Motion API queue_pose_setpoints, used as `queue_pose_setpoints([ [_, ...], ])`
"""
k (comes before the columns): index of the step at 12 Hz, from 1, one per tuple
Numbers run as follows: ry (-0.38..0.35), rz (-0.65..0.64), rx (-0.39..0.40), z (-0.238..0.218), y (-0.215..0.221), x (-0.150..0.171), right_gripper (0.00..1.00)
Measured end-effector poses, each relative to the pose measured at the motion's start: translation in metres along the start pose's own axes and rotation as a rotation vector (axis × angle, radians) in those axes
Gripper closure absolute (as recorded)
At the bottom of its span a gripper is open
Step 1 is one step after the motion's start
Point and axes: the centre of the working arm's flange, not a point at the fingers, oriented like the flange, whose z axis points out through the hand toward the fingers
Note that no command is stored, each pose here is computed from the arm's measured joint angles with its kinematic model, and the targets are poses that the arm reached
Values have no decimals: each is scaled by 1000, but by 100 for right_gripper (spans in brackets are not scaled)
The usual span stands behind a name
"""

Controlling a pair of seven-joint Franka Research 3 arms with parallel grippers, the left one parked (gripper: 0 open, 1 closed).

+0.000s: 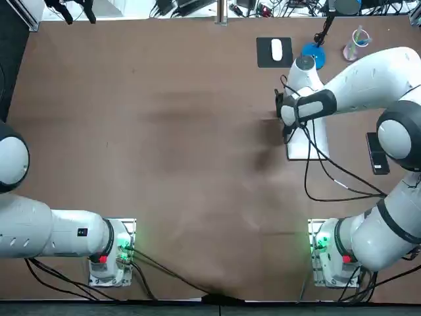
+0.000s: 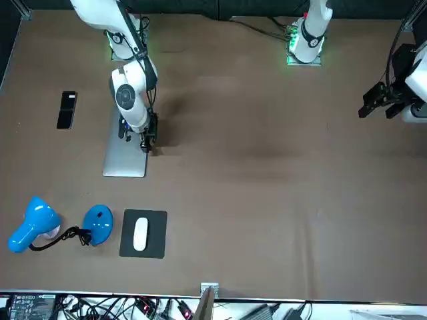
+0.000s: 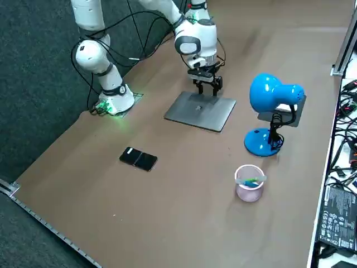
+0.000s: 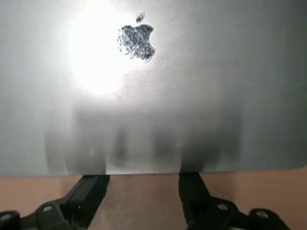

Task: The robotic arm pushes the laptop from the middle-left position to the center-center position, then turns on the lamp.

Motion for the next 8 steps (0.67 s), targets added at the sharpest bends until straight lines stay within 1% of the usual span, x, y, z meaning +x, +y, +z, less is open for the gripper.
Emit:
queue_pose_setpoints([
  [5,0,-13,-4,-1,2,8,6],
  [8,-3,-27,6,-6,1,8,5],
])
